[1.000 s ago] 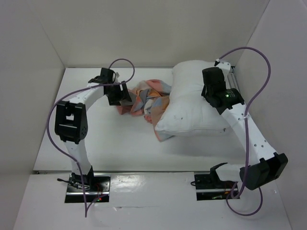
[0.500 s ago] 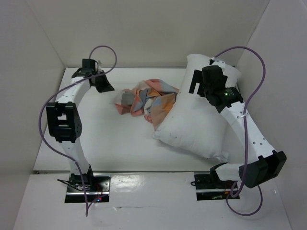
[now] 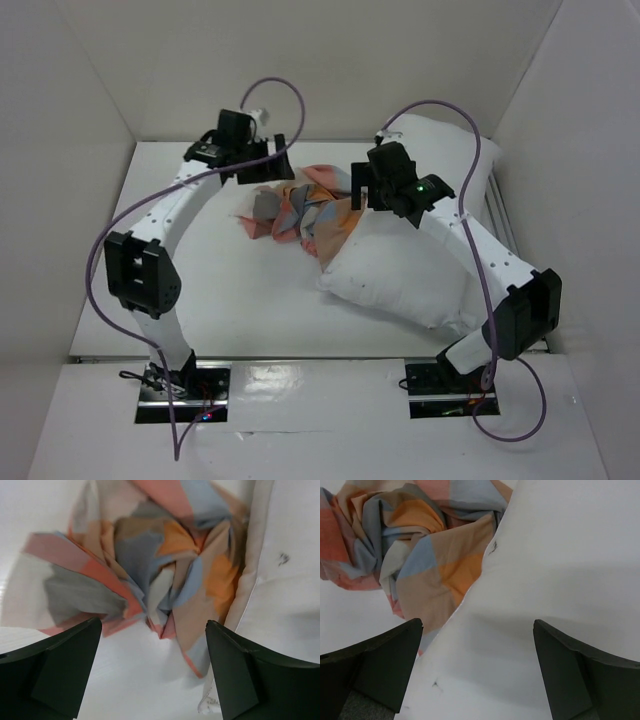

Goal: Put the pillow into the pillowcase

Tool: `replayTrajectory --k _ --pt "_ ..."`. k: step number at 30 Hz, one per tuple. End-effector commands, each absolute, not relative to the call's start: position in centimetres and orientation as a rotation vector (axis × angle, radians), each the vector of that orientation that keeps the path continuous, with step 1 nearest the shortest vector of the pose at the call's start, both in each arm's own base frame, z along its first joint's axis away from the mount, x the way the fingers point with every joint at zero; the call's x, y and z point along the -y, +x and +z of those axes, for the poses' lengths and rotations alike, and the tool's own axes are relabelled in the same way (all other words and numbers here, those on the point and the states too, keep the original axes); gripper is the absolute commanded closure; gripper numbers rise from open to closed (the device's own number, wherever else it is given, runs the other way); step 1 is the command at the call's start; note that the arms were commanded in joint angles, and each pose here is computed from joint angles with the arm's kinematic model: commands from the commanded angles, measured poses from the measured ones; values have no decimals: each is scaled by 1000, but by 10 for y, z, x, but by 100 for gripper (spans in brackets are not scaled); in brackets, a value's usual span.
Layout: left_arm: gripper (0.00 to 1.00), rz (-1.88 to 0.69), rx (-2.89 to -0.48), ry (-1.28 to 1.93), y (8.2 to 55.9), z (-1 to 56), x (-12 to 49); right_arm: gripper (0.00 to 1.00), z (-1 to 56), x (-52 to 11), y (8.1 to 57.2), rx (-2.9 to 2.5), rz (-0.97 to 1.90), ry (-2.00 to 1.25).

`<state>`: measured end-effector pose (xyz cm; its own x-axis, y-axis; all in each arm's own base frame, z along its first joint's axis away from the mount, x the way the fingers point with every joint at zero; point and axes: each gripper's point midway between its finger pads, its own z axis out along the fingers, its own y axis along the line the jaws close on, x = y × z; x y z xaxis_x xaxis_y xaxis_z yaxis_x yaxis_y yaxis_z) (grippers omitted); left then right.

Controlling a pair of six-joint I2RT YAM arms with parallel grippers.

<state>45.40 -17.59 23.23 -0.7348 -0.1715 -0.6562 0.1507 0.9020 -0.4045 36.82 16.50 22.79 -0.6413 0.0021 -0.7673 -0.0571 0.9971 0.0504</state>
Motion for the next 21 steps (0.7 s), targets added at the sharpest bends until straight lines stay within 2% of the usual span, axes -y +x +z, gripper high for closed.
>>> replayTrajectory --k 1,4,7,8,10,12,13,14,15,19,21 --pt "1 -437 -2456 -12 446 187 179 1 256 -160 371 -2178 107 -2" --pt "1 -423 -2505 24 445 168 195 1 263 -152 364 -2154 94 16" --pt "5 -359 -2551 16 450 144 200 1 262 -148 360 -2153 89 30" --pt "10 -344 -2557 12 453 139 199 1 262 -148 360 -2153 89 30" --pt "13 -277 -2570 -37 457 127 192 1 264 -147 357 -2151 96 41" --pt "26 -287 -2572 -54 457 127 193 1 264 -148 356 -2154 105 36" --pt "36 -303 -2585 -62 458 123 190 1 264 -147 354 -2154 105 36" --pt "54 -322 -2588 -56 457 123 193 1 264 -147 354 -2154 105 36" --pt "100 -353 -2582 -68 460 127 190 1 267 -145 354 -2143 101 43" --pt "100 -486 -2484 -202 461 186 141 1 272 -147 354 -2135 118 40" --pt "100 -516 -2371 -330 468 214 87 1 271 -149 353 -2140 127 20"
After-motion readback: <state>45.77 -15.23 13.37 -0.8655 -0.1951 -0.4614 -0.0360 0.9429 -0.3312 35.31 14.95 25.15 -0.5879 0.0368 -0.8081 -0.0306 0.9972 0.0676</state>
